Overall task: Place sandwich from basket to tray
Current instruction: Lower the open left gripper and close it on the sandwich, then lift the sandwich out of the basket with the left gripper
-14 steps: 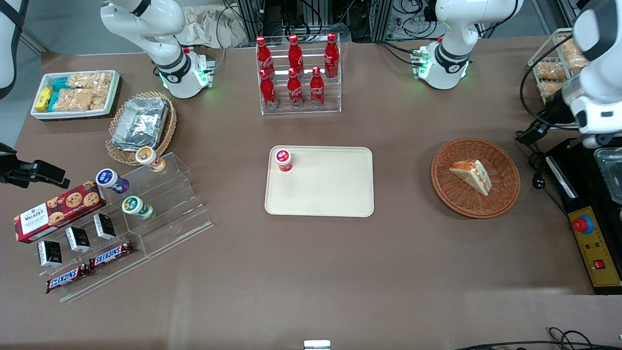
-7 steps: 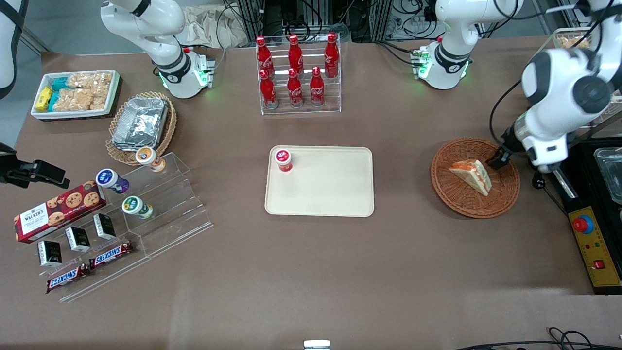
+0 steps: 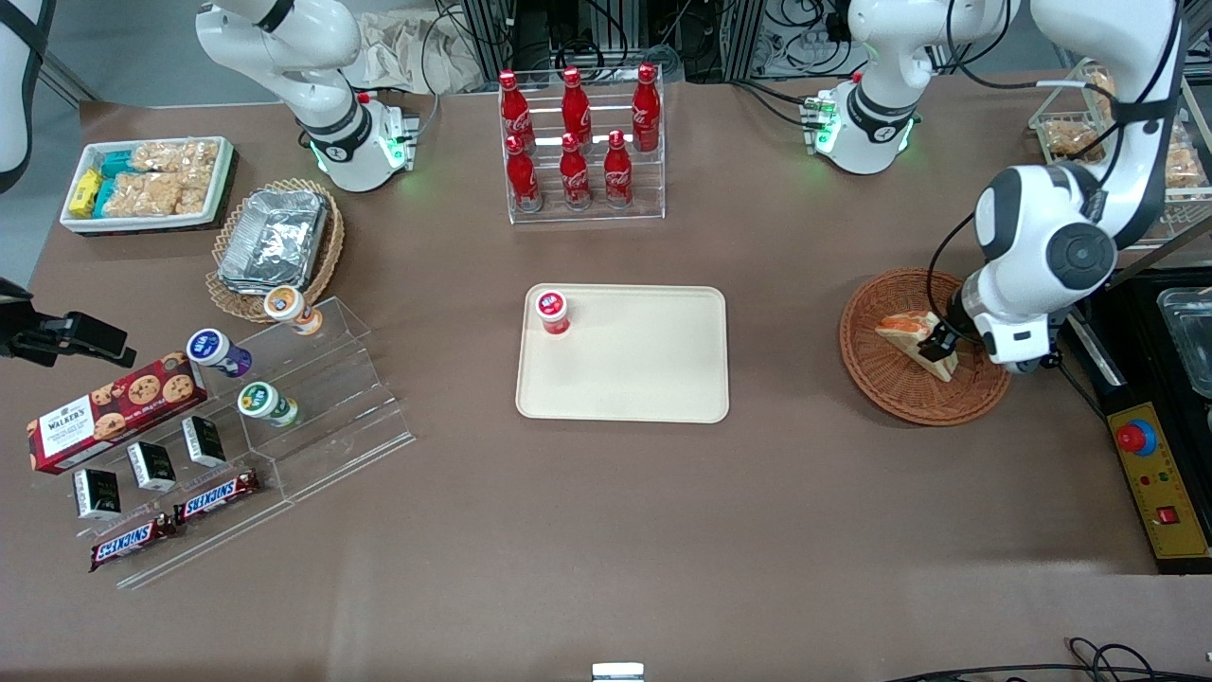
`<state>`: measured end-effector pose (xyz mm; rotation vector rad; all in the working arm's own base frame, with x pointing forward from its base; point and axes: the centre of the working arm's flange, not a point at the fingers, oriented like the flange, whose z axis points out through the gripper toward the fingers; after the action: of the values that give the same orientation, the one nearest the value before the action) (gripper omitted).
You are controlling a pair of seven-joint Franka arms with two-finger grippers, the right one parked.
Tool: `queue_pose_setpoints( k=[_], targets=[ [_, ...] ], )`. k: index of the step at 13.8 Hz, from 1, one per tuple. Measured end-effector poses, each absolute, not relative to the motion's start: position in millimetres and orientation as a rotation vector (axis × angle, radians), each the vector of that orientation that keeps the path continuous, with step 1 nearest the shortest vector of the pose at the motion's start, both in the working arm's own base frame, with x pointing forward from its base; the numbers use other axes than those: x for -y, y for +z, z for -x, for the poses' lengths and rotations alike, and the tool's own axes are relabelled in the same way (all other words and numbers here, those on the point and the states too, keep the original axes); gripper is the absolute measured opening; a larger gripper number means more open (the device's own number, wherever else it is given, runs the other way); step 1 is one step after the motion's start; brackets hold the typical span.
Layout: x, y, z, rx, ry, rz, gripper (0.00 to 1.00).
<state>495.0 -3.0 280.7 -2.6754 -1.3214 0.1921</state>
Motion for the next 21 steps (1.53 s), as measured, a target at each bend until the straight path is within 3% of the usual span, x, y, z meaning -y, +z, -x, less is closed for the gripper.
queue_pose_setpoints(
  k=[6,8,11,12,14,17,19,21],
  targets=[
    [4,246,-490,1.297,0.184,2.691,1.0],
    [5,236,-491,1.297,0.183,2.695,0.83],
    [4,237,-494,1.298,0.162,2.704,0.49],
    [4,246,-499,1.294,0.132,2.716,0.42],
    [3,286,-509,1.23,0.074,2.759,0.38],
    [13,380,-514,1.049,0.124,2.789,0.37],
    [53,437,-520,0.967,0.112,2.831,0.29],
    [104,456,-519,0.84,0.094,2.906,0.24]
  ],
)
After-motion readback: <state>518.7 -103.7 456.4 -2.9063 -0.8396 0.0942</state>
